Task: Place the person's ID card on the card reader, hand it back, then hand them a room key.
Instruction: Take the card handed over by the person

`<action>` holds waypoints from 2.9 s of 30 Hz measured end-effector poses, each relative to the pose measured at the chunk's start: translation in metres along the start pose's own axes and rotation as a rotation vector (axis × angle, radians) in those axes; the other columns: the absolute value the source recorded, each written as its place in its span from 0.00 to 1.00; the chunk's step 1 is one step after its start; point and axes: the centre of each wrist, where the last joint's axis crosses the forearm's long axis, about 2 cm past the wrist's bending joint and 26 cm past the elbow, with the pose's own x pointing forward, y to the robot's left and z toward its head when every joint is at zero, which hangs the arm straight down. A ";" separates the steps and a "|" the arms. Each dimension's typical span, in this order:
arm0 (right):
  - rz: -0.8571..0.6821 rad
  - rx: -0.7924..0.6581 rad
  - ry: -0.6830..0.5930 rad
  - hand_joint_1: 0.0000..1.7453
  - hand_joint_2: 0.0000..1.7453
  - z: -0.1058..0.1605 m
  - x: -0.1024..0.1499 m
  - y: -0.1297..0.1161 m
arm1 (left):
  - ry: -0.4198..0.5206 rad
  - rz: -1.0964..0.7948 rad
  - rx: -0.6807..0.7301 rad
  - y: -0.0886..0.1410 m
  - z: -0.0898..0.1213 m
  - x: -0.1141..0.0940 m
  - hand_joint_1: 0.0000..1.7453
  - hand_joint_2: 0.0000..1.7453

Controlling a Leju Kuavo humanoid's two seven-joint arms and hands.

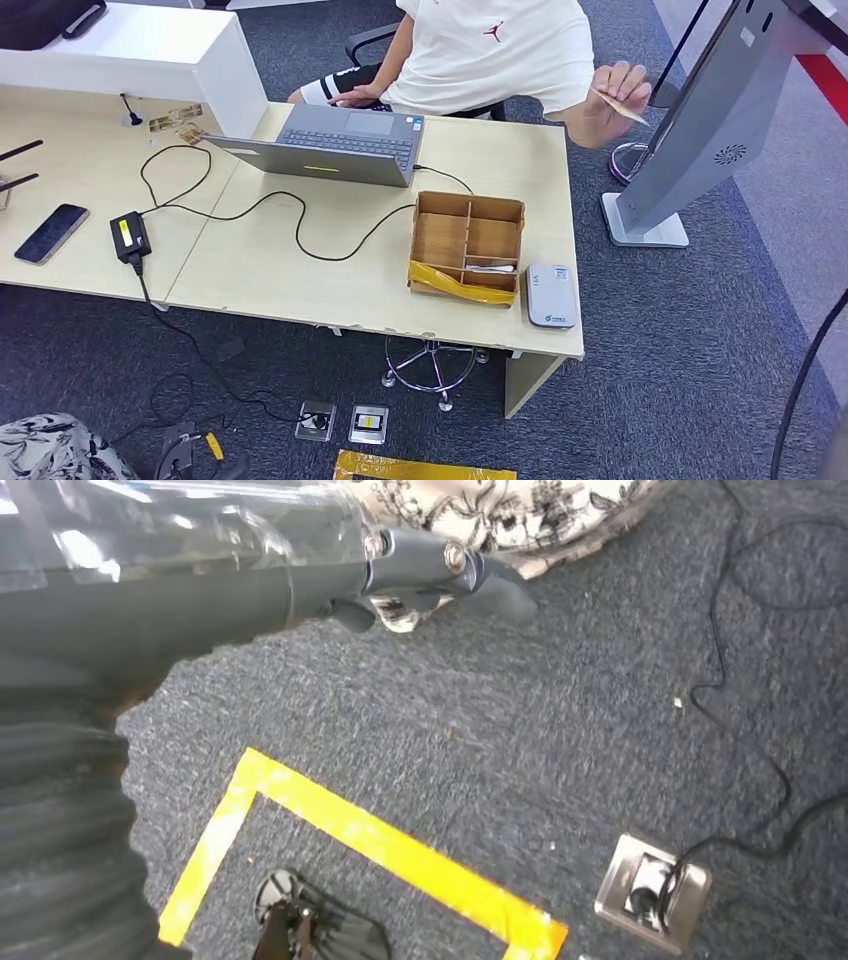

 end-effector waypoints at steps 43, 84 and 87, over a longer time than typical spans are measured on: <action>-0.042 0.607 0.090 0.13 1.00 -0.007 -0.001 0.149 | 0.033 -0.062 -0.031 -0.001 -0.004 0.013 0.00 1.00; -0.085 0.600 0.160 1.00 1.00 0.024 -0.012 0.165 | 0.048 -0.079 -0.031 0.005 -0.004 0.007 0.00 1.00; -0.081 0.598 0.183 1.00 1.00 0.039 -0.017 0.171 | 0.050 -0.078 -0.029 0.005 -0.004 0.007 0.00 1.00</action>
